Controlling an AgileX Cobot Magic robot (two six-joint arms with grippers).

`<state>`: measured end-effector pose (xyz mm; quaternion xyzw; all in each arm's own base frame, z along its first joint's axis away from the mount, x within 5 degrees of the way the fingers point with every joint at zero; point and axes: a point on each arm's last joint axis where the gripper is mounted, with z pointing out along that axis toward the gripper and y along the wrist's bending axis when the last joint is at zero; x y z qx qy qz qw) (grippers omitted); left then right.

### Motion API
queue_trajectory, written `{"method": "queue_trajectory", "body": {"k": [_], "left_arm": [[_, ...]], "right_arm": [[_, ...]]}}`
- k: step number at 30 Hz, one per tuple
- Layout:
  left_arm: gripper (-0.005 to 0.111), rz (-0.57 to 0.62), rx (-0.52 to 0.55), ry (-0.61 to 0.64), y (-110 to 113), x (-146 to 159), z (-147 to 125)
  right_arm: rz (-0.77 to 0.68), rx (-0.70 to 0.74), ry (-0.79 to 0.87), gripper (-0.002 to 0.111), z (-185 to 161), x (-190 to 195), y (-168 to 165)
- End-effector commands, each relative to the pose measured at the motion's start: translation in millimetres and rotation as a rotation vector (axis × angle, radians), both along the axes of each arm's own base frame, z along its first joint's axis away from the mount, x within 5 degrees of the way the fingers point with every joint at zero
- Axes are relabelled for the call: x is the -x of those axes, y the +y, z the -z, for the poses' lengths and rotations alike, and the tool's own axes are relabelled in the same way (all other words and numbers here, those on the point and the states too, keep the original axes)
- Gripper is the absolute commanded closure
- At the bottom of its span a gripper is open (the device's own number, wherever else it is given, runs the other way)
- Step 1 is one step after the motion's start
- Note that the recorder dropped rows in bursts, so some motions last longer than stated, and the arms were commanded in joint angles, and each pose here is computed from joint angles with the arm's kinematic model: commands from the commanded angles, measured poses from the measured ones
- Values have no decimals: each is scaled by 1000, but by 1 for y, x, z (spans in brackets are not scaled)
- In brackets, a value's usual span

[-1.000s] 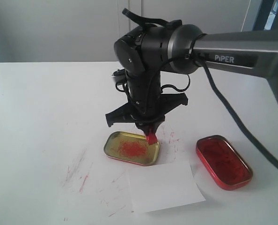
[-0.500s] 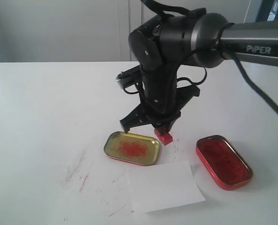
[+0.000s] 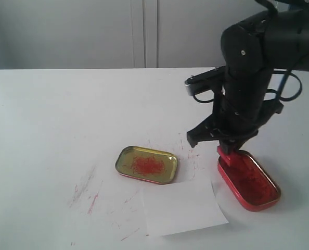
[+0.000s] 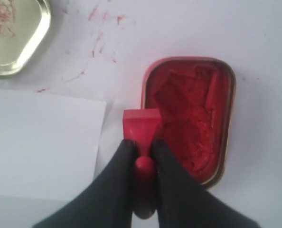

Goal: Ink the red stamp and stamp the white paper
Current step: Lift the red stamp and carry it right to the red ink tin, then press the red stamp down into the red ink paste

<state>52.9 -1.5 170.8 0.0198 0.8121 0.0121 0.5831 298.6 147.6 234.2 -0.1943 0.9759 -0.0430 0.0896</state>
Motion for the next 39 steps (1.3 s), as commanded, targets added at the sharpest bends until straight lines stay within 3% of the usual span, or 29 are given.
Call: {"method": "queue_trajectory", "body": {"k": [1,12,20,29,39], "left_arm": [[107,1,1,4,0,0,2],[107,1,1,4,0,0,2],[107,1,1,4,0,0,2],[107,1,1,4,0,0,2],[107,1,1,4,0,0,2]], "right_arm": [[36,-12,3,108,3,9,-21],[89,-20,20,108,7,19,-47],[99,-12,45,108,22,26,-54],[143,-100,-3,108,32,23,-55],[128,-76,-3,108,37,21,-56]]}}
